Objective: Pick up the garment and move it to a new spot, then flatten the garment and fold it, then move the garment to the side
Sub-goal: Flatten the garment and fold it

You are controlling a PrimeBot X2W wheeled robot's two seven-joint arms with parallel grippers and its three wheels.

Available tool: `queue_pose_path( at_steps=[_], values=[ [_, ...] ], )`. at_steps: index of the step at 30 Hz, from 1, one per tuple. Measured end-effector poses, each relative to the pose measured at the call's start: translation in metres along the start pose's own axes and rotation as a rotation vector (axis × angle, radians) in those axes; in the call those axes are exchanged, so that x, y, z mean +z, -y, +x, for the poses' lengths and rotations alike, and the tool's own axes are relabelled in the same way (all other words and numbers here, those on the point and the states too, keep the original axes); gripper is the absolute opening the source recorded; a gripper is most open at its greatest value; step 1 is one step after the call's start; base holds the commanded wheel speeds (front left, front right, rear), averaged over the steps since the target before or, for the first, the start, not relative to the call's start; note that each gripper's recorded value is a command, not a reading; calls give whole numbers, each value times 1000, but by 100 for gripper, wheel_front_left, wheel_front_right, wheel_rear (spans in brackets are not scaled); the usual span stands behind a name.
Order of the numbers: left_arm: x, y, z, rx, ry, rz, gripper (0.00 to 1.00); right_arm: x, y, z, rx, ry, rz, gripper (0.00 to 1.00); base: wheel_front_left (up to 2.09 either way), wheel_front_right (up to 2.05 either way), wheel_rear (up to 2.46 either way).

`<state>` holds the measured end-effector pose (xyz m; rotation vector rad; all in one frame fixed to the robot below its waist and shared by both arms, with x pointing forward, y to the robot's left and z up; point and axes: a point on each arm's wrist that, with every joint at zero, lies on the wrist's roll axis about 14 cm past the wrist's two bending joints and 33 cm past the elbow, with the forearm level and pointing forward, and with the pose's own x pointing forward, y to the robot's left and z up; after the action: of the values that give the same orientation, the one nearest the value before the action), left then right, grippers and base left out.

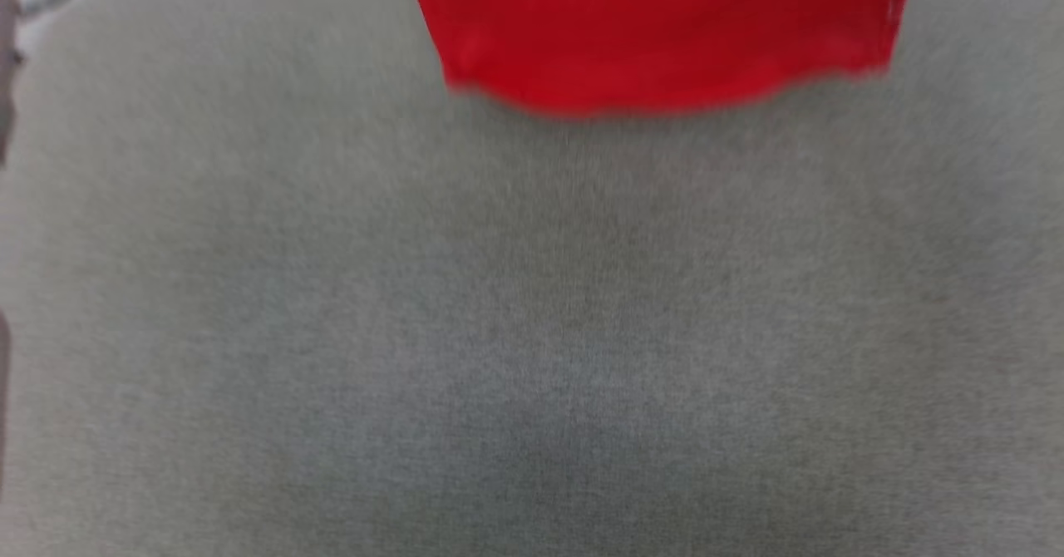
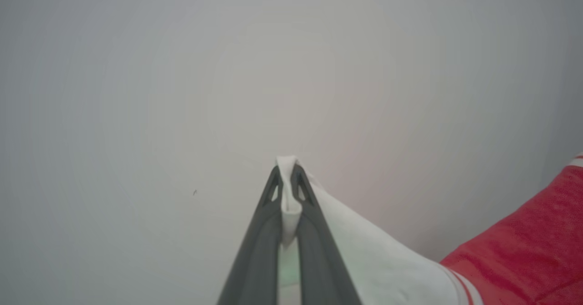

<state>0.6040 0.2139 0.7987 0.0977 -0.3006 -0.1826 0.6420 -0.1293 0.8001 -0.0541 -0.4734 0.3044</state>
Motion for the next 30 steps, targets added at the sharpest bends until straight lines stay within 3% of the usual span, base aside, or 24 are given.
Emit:
queue_pose_path(
  at_steps=[5,8,10,15,19,24,30],
  values=[
    [26,-11,36,56,276,-2,0,-9,21,29,-49,142,-97,0,0,0,0],
    [3,-9,53,47,315,-47,0,-26,29,38,-62,173,-158,0,0,0,0],
    [-31,-2,64,31,277,-75,0,-46,25,40,-49,182,-198,0,0,0,0],
    [-143,-1,66,47,98,-125,0,-178,7,19,-18,-14,-135,0,0,0,0],
    [-212,-4,48,72,-43,-146,0,-244,-14,1,22,-123,-88,0,0,0,0],
    [-257,3,20,62,-211,-148,0,-285,-23,-23,42,-236,-33,0,0,0,0],
    [-269,-6,-25,67,-378,-120,0,-303,-34,-59,65,-426,66,0,0,0,0]
  ],
)
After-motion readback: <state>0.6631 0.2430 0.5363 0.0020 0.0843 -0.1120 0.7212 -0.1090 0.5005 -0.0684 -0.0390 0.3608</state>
